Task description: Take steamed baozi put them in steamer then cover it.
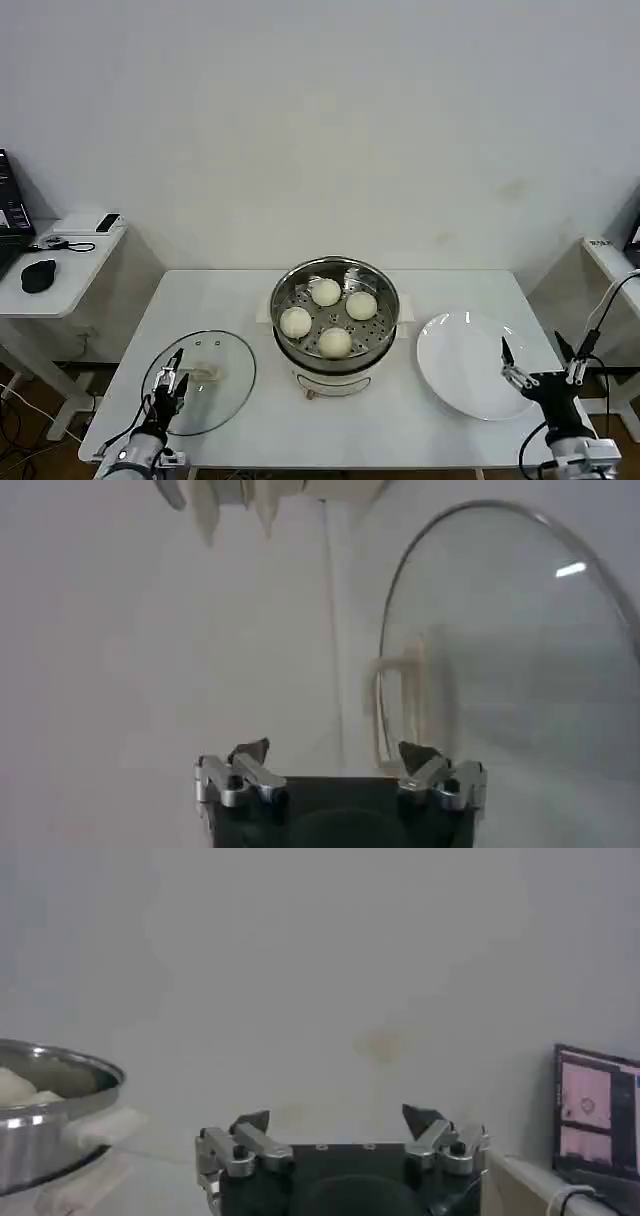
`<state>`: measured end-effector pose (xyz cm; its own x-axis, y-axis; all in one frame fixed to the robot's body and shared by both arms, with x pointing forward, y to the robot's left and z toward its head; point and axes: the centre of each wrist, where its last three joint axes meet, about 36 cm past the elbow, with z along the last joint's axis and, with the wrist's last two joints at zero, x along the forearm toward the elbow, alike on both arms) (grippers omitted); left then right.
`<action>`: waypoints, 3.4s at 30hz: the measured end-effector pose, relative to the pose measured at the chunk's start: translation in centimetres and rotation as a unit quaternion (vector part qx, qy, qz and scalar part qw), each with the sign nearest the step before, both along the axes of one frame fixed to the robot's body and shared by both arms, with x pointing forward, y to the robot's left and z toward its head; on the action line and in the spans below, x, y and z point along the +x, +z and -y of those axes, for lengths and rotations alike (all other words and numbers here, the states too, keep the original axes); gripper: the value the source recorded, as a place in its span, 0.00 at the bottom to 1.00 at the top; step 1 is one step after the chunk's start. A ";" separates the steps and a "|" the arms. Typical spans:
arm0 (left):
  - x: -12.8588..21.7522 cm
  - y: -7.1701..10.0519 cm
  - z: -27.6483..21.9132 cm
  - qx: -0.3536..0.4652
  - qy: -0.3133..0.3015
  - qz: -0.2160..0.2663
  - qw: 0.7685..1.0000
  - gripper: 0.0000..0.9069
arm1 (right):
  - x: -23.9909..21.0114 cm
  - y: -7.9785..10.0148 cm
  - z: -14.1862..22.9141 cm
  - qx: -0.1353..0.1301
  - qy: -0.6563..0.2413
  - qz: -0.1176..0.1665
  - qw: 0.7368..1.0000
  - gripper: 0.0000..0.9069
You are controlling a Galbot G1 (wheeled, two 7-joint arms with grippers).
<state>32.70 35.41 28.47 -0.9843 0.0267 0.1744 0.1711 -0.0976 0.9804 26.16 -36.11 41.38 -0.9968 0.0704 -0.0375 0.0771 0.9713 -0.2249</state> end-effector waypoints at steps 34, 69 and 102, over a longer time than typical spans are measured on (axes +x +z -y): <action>3.7 -0.2 -0.5 0.002 0.002 0.023 1.000 0.00 | -0.1 -0.8 -1.1 -0.007 0.013 -0.008 1.000 1.00; 7.4 14.6 4.9 -0.066 0.073 0.130 0.987 0.00 | -0.8 -1.9 -1.1 -0.027 0.026 -0.031 0.999 1.00; 11.9 17.4 24.0 -0.072 0.023 0.069 0.995 0.00 | -1.5 -4.7 -5.5 -0.023 0.032 -0.054 0.998 1.00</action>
